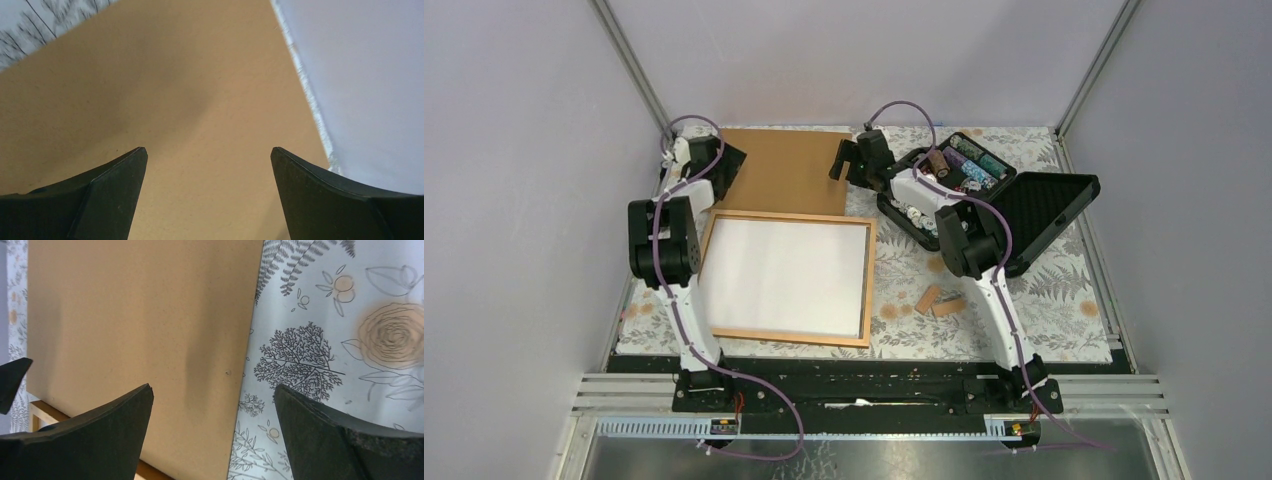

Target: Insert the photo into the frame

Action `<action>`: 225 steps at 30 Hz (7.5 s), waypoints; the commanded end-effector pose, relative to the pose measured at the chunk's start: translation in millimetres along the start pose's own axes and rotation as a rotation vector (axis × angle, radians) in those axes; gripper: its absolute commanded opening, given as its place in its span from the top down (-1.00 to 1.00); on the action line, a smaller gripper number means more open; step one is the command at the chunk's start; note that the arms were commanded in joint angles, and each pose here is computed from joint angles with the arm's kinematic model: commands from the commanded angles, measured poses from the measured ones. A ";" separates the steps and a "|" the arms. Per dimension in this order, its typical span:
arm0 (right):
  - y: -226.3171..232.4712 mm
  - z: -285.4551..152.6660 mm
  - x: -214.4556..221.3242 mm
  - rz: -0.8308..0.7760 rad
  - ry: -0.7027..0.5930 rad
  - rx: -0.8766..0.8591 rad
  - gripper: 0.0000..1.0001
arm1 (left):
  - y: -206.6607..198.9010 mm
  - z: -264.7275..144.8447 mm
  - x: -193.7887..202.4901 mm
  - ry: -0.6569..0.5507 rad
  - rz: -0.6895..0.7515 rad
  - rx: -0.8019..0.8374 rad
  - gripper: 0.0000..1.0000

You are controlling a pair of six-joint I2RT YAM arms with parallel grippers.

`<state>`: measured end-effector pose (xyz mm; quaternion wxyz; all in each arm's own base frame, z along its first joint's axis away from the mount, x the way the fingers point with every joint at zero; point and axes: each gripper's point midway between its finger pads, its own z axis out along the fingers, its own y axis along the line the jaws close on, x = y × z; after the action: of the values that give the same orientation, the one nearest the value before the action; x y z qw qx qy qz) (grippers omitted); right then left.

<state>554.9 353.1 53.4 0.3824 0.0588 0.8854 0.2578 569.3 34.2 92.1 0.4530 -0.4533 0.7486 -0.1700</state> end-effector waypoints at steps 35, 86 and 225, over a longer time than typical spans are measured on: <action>192.0 -90.2 -51.1 0.322 -0.067 -0.767 -0.79 | 28.0 12.9 121.8 0.401 -0.195 0.017 -0.97; 66.6 -45.6 59.0 0.004 0.213 -0.345 -0.99 | 55.2 3.4 -127.3 -0.096 0.581 -0.281 -0.98; 126.6 -286.1 -93.5 -0.157 -0.598 -0.355 1.00 | -104.9 -192.7 -21.7 0.190 0.472 0.455 -0.97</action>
<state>442.1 316.2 265.1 0.5891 0.1301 0.7219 0.3390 466.1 -49.7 235.0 0.4251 -0.1565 0.8338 -0.3157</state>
